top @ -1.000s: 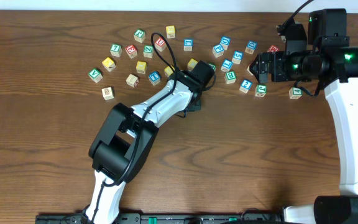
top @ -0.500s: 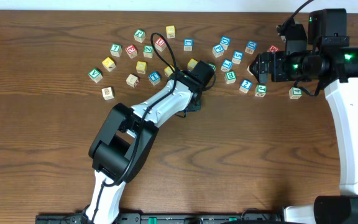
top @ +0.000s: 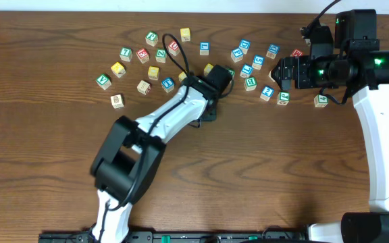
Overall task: Spell out AI2
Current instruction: 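Place the I block right of the A block and release, then move the right gripper over the blocks toward the blue 2 block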
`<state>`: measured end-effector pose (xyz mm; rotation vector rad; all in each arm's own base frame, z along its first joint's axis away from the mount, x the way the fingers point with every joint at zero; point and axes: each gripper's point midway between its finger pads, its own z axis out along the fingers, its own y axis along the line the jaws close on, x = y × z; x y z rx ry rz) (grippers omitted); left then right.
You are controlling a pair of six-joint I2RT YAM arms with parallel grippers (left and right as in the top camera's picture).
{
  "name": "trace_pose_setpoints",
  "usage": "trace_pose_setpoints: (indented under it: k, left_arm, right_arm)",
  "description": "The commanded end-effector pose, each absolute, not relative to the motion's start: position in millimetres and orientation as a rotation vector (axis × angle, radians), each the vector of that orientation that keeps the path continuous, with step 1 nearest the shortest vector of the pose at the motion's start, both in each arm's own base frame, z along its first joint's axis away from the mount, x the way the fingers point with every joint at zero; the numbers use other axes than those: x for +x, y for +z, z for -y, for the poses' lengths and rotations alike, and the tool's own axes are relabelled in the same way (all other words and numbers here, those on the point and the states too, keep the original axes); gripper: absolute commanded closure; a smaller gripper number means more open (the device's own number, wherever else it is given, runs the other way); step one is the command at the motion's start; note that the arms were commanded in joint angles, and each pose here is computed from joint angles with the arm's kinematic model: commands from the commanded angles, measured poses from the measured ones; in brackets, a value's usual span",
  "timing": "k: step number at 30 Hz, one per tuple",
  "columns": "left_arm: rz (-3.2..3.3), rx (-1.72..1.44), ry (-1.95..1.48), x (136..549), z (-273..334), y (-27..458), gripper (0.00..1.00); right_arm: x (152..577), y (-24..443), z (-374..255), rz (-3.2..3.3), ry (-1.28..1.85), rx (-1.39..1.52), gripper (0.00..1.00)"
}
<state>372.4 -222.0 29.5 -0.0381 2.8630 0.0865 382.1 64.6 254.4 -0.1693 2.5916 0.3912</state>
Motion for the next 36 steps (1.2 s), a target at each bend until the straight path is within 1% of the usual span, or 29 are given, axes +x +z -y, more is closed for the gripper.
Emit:
trace_pose_setpoints:
  k: [1,11,16,18,21,25,26,27,33,36]
  left_arm:
    - [-2.757,0.002,0.005,381.3,221.5,90.0,0.47]
    - [-2.604,0.054,-0.105,369.1,209.9,180.2,0.46]
    - [-2.57,-0.014,-0.106,366.5,180.2,207.6,0.46]
    - [-2.568,-0.035,-0.085,367.4,163.2,213.4,0.46]
    - [-2.573,-0.083,-0.044,370.8,135.7,216.5,0.45]
    - [-2.59,-0.18,0.019,377.8,93.8,214.1,0.45]
    - [-2.591,-0.202,0.027,378.8,87.0,213.8,0.42]
    - [-2.589,-0.223,0.033,380.2,80.8,213.8,0.41]
    - [-2.586,-0.278,0.078,385.5,48.9,213.8,0.39]
    - [-2.585,-0.307,0.092,386.5,37.4,213.6,0.35]
  right_arm:
    - [382.5,258.3,-67.2,-2.581,0.386,-0.194,0.01]
    - [382.8,258.4,-67.2,-2.579,0.386,-0.194,0.01]
    - [382.9,258.5,-67.3,-2.579,0.387,-0.194,0.01]
    - [384.3,259.2,-67.3,-2.575,0.39,-0.179,0.01]
    - [389.8,262.0,-66.8,-2.561,0.406,-0.099,0.04]
    - [405.7,266.0,-59.6,-2.52,0.358,0.041,0.1]
    - [408.7,266.0,-60.4,-2.514,0.355,0.052,0.1]
    - [411.6,266.3,-62.5,-2.509,0.354,0.048,0.1]
    - [434.7,262.8,-76.0,-2.549,0.311,0.032,0.11]
    - [452.2,259.5,-82.3,-2.576,0.277,0.021,0.12]
